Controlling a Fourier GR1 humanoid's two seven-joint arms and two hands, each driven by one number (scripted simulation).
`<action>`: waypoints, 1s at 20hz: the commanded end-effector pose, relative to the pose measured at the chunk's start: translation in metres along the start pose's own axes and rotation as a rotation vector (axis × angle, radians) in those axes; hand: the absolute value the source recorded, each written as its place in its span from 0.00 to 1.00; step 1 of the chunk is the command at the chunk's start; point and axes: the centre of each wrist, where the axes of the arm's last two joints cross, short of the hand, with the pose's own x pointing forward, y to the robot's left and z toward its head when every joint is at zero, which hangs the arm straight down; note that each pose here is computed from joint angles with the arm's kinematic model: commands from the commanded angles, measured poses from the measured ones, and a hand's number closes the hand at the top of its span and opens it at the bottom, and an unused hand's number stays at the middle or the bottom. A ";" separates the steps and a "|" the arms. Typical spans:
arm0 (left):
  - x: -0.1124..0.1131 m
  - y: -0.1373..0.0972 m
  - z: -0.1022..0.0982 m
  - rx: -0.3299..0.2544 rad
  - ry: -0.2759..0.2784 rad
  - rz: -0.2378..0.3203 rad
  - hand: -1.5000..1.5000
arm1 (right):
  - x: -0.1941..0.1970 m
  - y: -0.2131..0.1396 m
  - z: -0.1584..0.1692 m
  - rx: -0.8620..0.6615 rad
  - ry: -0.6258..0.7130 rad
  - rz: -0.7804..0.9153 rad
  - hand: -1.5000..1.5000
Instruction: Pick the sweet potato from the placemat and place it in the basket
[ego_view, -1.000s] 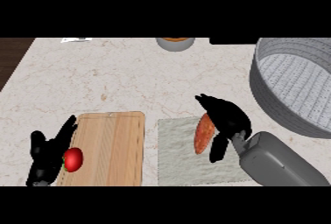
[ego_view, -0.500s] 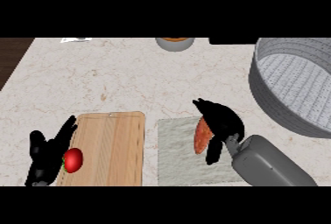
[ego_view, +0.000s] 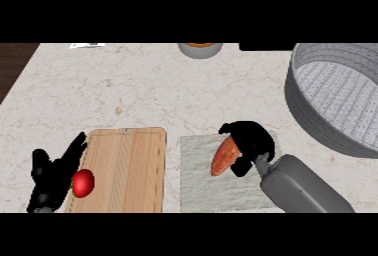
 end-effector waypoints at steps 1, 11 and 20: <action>-0.030 -0.018 0.013 -0.012 0.116 0.001 0.50 | -0.002 0.002 -0.010 -0.032 -0.041 0.072 1.00; -0.020 -0.016 -0.012 0.000 0.116 0.031 0.50 | 0.011 0.020 -0.008 -0.091 -0.078 0.130 1.00; -0.033 0.001 0.014 0.034 0.142 0.048 0.50 | -0.045 0.063 0.111 -0.205 -0.261 0.244 1.00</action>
